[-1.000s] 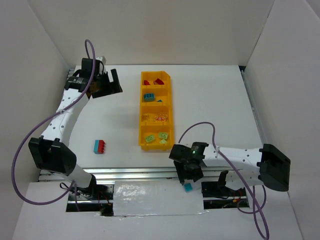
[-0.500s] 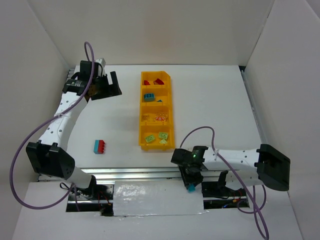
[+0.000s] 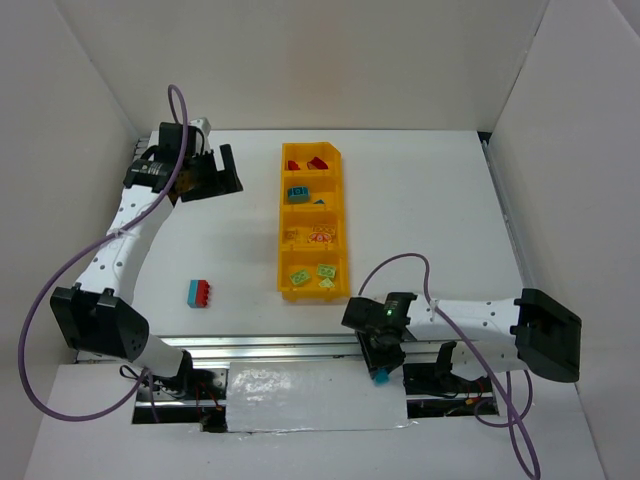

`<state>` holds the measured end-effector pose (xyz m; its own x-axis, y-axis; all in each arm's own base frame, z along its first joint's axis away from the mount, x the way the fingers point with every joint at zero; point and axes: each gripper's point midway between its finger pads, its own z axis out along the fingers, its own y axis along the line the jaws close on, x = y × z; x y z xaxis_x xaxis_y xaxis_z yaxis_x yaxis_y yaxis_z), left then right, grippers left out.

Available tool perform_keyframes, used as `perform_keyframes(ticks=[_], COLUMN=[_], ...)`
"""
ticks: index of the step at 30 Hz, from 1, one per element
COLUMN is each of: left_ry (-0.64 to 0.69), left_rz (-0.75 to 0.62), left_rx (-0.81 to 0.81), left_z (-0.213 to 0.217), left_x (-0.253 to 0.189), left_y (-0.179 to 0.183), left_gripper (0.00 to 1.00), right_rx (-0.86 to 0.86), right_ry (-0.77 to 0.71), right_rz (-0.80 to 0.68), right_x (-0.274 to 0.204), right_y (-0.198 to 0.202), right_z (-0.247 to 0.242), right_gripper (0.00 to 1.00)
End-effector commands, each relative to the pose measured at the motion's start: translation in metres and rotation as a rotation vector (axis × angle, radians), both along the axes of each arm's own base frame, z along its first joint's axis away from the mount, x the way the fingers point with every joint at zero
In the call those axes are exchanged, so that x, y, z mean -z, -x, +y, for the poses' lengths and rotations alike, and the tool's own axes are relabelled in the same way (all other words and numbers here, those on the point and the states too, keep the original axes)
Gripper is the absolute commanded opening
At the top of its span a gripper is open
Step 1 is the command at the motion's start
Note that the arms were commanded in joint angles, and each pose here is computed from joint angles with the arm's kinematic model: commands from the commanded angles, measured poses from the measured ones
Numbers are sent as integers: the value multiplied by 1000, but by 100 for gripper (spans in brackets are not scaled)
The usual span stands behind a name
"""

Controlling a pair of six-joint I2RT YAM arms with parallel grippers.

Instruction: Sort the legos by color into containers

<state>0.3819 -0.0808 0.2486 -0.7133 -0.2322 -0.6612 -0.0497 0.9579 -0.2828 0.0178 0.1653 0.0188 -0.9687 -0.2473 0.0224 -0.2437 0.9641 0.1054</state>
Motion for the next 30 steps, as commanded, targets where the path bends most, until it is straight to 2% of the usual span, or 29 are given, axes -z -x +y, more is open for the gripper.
perform_keyframes(ticks=[1,9,15,26,30], left_ry=[-23,-44,-52,-61,-68], left_rz=[-81,-97,-104,-112,-113], left_rx=[10,-32,-42,-46,-49], left_z=[3,12,14,17,18], left_x=[-30,-36,-37,-41,-42], left_y=[-2,1,4,3,2], left_gripper=[100,100,99,100,99], right_rx=[-8,14,39,44,79], right_ry=[-43,-124,-226,-217,-234], right_rz=[-55,-118,-170,-332,-393], right_x=[-13,-48,-101,-168,-193], right_y=[-11,-22,-35,-76,-103], right_z=[14,32,56,79,89], right_gripper=[0,0,0,0,0])
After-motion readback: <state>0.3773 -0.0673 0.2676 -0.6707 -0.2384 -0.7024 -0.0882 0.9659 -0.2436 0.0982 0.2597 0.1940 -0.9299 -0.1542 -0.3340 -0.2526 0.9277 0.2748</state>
